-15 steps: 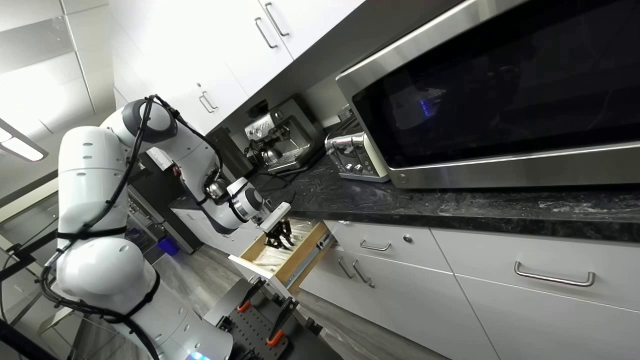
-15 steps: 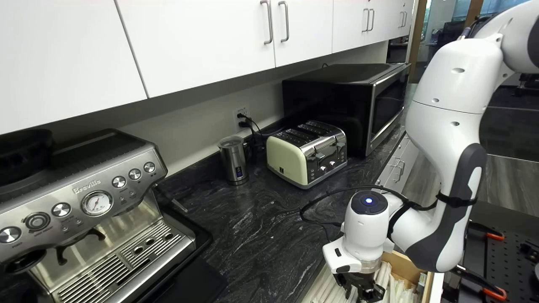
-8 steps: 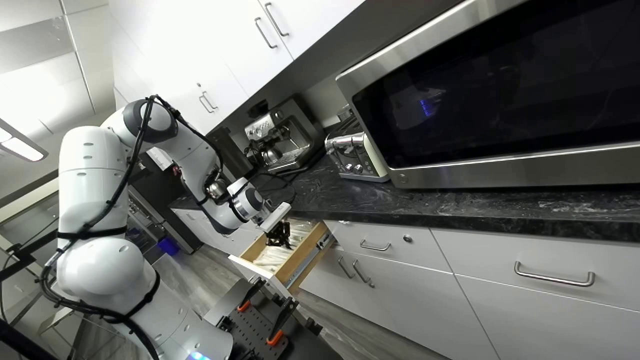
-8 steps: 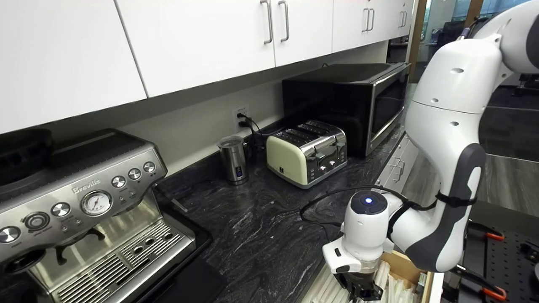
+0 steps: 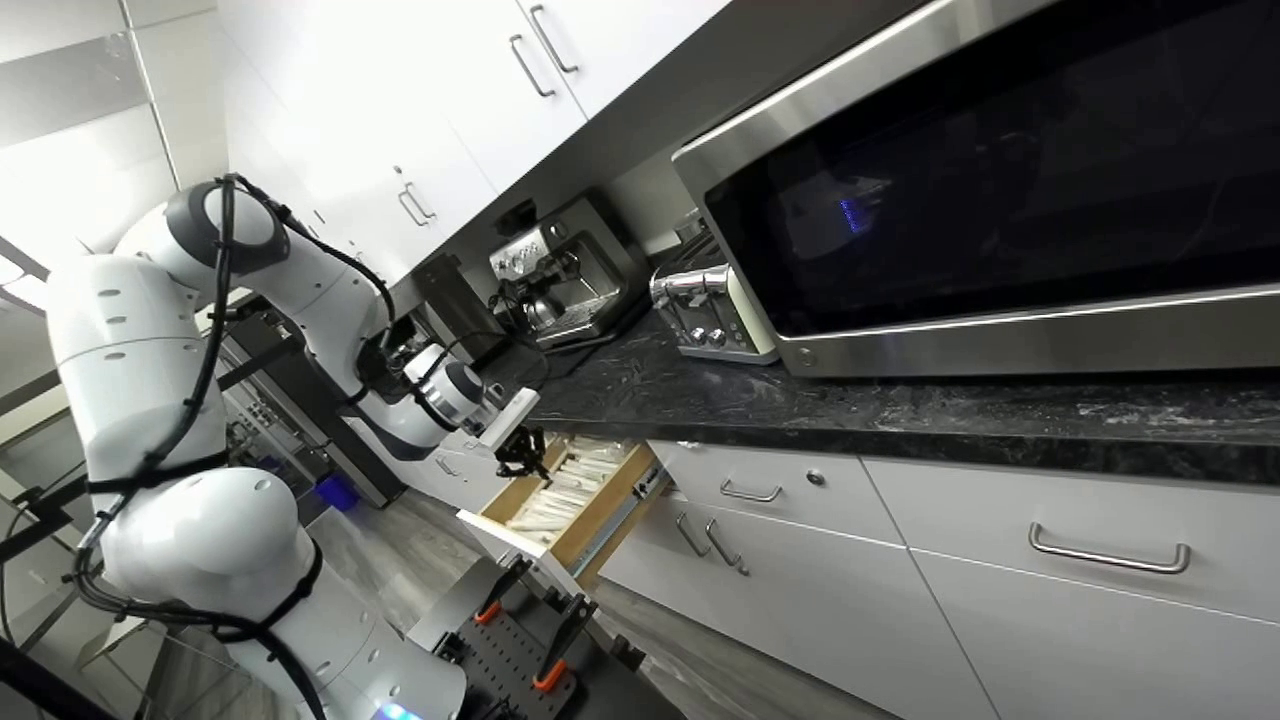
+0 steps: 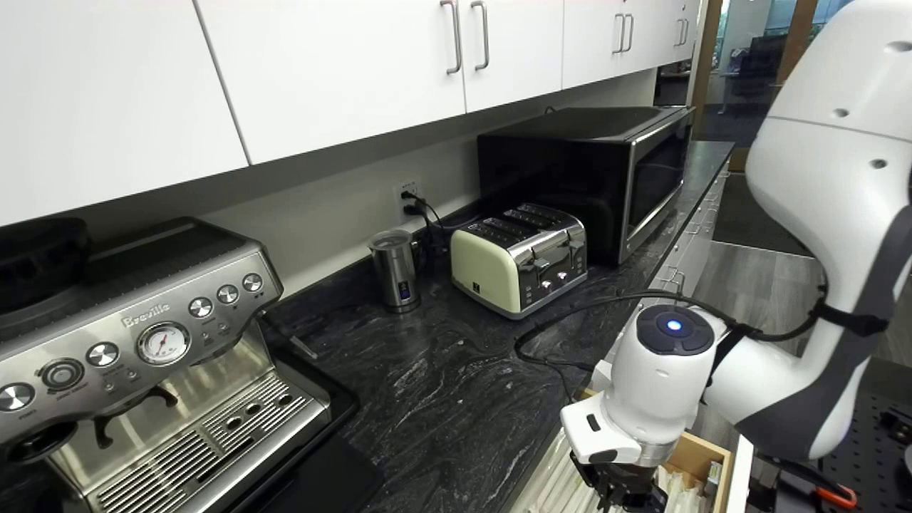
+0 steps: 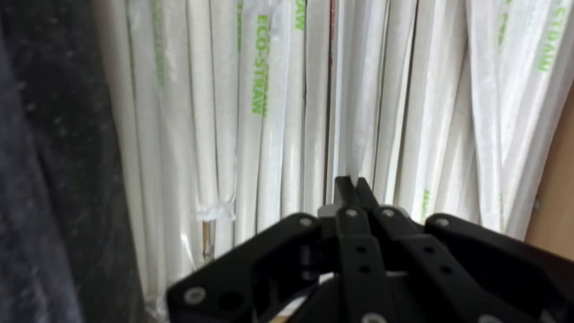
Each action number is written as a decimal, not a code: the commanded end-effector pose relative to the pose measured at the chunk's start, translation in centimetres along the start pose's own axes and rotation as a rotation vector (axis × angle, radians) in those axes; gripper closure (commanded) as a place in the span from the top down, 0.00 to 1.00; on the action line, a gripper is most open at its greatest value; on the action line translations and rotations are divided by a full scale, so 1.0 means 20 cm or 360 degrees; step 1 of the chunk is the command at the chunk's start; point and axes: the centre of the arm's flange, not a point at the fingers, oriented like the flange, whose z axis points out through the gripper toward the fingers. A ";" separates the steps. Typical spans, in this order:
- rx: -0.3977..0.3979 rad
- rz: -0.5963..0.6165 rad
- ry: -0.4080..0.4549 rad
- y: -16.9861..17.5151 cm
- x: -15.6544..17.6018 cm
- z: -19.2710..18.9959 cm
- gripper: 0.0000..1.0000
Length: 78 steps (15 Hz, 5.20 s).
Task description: Remove one straw from the open drawer and put it on the countertop, close the open drawer
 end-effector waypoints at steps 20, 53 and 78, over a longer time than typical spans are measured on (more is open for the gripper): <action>-0.1105 0.0080 -0.0125 0.96 0.31 -0.73 0.00; -0.0495 -0.0032 -0.0138 -0.04 0.12 -1.00 1.00; -0.0291 -0.1097 -0.0088 -0.99 0.29 -0.76 1.00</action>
